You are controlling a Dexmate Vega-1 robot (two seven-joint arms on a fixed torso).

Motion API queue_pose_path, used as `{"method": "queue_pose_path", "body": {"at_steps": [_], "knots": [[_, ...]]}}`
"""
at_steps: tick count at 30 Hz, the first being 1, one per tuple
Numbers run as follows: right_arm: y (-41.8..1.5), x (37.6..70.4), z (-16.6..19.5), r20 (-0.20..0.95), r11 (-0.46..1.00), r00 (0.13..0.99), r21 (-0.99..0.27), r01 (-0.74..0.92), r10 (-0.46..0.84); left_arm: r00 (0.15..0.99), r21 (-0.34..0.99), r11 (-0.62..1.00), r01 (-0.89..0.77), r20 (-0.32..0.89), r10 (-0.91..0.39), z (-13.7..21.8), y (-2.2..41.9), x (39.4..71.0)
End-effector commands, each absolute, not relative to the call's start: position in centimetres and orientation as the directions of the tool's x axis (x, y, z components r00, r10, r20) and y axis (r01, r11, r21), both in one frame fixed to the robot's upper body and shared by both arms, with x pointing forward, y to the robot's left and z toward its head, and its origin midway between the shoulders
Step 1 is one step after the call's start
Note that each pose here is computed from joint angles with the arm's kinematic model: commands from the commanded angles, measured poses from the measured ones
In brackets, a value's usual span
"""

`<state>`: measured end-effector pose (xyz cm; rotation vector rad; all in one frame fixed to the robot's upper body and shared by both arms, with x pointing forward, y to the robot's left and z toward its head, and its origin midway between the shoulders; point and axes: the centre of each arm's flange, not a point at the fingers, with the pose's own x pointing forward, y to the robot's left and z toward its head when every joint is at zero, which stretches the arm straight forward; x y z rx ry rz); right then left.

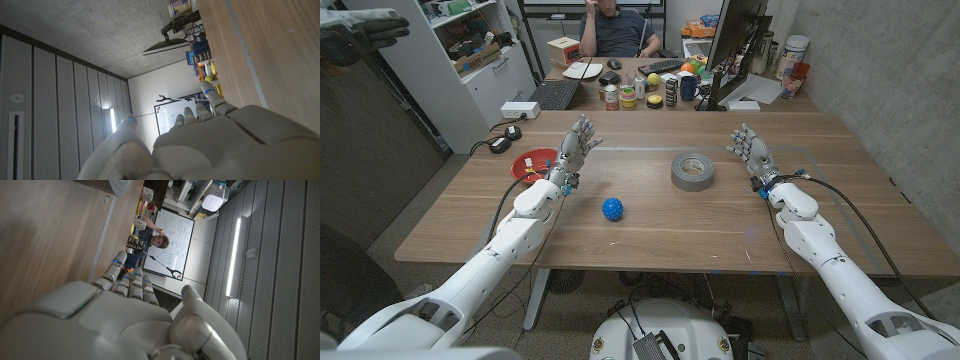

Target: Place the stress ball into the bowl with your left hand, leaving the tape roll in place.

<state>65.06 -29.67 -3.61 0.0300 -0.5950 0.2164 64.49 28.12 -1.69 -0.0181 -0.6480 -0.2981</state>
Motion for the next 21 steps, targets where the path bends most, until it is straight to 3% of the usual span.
{"method": "queue_pose_path", "body": {"at_steps": [1,21], "knots": [[-29.8,64.9,-3.7,0.561,0.975,0.801,-0.052,-0.217,0.208,0.684,0.177,0.93,0.323,0.636,-0.359,-0.8,27.6,63.1],[-29.6,65.4,-3.6,0.578,0.961,0.77,-0.099,-0.26,0.268,0.505,0.433,0.84,0.328,0.671,-0.543,0.9,27.9,59.2]]}}
